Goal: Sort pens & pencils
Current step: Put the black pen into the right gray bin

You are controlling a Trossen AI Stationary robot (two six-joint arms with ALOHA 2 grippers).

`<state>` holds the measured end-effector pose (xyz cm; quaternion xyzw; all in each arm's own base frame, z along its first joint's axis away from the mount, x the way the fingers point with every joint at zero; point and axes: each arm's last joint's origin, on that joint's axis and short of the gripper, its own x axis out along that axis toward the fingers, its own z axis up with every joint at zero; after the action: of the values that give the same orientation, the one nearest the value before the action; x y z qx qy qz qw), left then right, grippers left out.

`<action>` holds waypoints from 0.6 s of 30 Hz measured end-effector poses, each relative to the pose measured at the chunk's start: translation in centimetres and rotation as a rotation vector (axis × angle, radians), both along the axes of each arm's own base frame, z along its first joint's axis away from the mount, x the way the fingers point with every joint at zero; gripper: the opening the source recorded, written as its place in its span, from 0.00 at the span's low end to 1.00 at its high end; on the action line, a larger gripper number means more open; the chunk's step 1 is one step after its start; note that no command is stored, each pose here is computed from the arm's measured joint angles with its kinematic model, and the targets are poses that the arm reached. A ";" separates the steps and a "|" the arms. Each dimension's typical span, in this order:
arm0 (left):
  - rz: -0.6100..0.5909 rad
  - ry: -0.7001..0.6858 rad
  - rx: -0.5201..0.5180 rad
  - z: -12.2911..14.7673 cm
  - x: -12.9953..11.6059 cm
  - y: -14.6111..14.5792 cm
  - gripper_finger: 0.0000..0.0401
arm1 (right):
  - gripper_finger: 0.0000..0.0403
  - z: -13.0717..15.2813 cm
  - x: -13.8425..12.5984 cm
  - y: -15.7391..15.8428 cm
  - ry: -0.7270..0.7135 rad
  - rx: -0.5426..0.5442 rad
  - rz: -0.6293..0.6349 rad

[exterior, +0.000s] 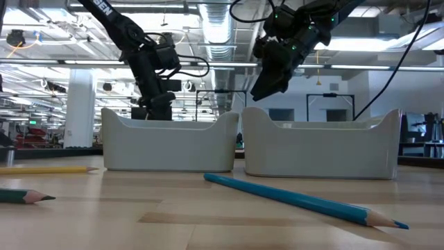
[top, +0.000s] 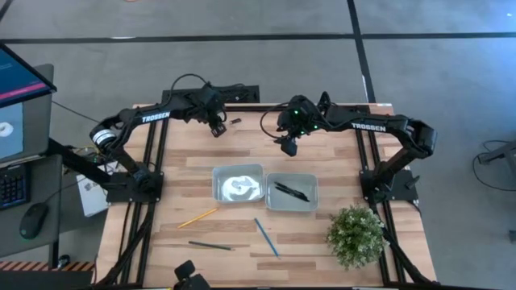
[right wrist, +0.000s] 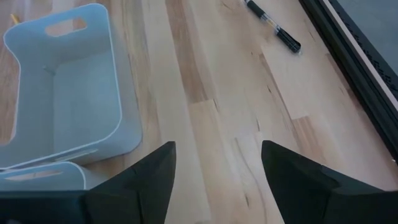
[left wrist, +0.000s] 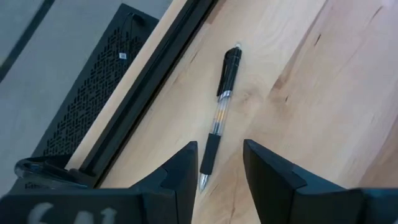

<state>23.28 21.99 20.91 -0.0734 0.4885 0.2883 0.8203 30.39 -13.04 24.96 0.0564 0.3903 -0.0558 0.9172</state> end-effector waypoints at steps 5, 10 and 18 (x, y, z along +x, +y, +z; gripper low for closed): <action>-0.013 0.005 0.006 0.0 0.0 0.0 0.33 | 0.65 -0.1 -0.1 0.0 0.010 0.005 0.000; 0.034 0.036 0.043 0.0 -0.1 0.1 0.34 | 0.65 -0.1 -0.1 0.0 0.014 0.007 0.000; 0.132 0.084 0.061 -0.1 -0.5 0.1 0.34 | 0.65 -0.1 -0.1 0.0 0.015 0.007 0.000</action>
<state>22.80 22.09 20.84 -0.0684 0.5077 0.3594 0.7799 30.28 -12.99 24.86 0.0591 0.3974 -0.0550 0.9141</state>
